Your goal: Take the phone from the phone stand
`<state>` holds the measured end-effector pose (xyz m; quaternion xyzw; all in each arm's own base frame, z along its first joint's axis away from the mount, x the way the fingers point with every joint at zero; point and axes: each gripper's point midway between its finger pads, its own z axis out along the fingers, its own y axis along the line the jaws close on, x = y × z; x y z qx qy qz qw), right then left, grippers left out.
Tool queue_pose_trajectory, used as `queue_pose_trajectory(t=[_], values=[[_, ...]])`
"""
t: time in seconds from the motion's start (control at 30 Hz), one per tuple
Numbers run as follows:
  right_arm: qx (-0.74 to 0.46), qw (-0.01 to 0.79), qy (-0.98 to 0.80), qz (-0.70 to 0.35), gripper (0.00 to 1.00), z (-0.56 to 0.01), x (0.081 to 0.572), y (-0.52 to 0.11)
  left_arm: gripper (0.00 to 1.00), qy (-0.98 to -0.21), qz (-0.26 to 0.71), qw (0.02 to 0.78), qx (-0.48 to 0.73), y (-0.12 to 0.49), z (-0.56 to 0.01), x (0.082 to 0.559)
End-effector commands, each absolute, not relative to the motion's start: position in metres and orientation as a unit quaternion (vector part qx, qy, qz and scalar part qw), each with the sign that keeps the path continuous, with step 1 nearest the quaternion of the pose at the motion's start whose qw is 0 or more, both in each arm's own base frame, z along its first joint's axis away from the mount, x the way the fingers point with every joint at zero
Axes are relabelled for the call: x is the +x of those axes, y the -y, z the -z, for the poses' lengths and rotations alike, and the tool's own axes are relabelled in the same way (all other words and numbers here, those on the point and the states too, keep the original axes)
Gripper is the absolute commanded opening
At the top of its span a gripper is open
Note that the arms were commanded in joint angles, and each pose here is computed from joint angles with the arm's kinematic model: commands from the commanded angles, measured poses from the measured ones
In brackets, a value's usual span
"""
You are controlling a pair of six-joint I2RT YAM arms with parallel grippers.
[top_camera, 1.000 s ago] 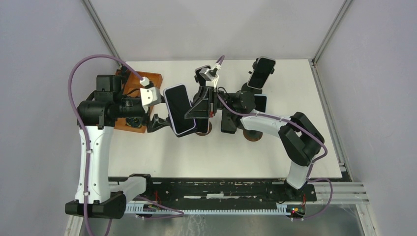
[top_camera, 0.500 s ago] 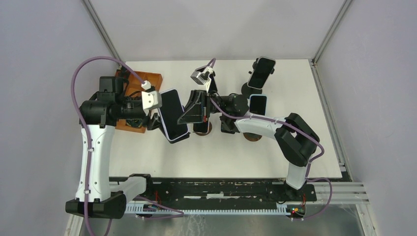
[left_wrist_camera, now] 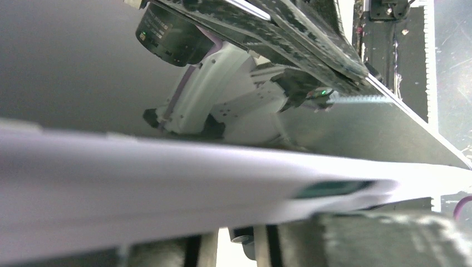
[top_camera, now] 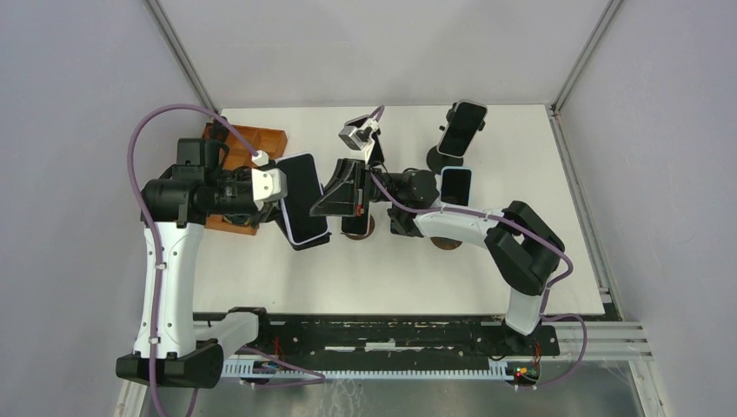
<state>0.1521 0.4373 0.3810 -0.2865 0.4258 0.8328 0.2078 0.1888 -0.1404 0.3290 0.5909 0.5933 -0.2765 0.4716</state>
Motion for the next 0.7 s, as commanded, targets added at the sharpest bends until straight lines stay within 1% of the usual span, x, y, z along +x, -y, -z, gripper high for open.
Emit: queue_pose_trajectory(t=[0.0,0.03,0.1,0.17,0.23,0.4,0.47,0.57,0.67], values=[[-0.345,0.355,-0.178,-0.851,0.00,-0.457,0.101,-0.368,0.15,-0.565,0.274,0.487,0.607,0.144,-0.335,0.185],[-0.342,0.356,-0.183,-0.850,0.01,-0.456,0.103,-0.369,0.10,-0.564,0.270,0.488,0.609,0.144,-0.335,0.185],[-0.335,0.357,-0.195,-0.850,0.05,-0.453,0.106,-0.372,0.03,-0.563,0.263,0.488,0.613,0.142,-0.335,0.187],[-0.327,0.361,-0.208,-0.848,0.14,-0.451,0.111,-0.375,0.02,-0.561,0.257,0.490,0.617,0.141,-0.335,0.187],[-0.323,0.365,-0.219,-0.845,0.26,-0.450,0.116,-0.378,0.02,-0.556,0.249,0.492,0.622,0.141,-0.336,0.188],[-0.310,0.374,-0.267,-0.832,0.43,-0.444,0.133,-0.390,0.02,-0.554,0.237,0.491,0.629,0.139,-0.336,0.189],[-0.307,0.381,-0.284,-0.824,0.47,-0.441,0.139,-0.394,0.02,-0.556,0.238,0.489,0.629,0.138,-0.335,0.190],[-0.301,0.392,-0.305,-0.814,0.51,-0.438,0.147,-0.397,0.02,-0.558,0.242,0.485,0.628,0.138,-0.333,0.189],[-0.298,0.401,-0.336,-0.799,0.60,-0.432,0.159,-0.404,0.02,-0.562,0.248,0.480,0.627,0.138,-0.331,0.188]])
